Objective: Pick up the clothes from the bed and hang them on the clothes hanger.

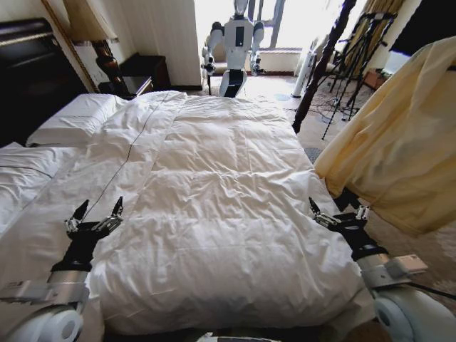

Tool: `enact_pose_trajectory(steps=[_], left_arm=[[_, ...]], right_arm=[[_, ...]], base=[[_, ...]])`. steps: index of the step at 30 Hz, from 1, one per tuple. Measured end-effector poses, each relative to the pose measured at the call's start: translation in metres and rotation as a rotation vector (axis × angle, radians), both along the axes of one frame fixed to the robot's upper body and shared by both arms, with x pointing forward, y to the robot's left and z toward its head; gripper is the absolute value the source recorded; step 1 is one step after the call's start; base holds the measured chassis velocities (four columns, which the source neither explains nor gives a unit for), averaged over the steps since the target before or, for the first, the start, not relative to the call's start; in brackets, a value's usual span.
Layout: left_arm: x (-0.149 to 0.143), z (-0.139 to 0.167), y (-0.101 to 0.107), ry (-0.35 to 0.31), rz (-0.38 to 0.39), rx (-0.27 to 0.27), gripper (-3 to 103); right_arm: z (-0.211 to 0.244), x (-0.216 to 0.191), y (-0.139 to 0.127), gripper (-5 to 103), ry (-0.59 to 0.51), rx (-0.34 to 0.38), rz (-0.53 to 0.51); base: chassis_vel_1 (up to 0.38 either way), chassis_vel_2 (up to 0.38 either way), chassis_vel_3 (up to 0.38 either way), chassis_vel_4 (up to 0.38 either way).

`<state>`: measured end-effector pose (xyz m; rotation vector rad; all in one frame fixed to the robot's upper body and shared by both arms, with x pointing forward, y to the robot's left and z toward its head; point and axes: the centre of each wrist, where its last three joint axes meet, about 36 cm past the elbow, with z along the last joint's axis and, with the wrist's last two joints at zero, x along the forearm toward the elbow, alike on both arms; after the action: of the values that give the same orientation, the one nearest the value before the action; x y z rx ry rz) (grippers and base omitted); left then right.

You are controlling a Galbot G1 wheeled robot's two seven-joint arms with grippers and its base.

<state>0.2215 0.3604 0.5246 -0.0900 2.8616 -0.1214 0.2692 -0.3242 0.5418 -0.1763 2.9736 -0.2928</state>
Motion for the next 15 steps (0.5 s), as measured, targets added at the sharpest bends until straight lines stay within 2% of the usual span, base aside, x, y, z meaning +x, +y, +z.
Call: enact_pose_trajectory(steps=[15], left_arm=[[0.0, 0.0, 0.0, 0.0, 0.0, 0.0, 100]], right_arm=[[0.0, 0.0, 0.0, 100, 0.0, 0.0, 0.0]], base=[[0.0, 0.0, 0.0, 0.0]])
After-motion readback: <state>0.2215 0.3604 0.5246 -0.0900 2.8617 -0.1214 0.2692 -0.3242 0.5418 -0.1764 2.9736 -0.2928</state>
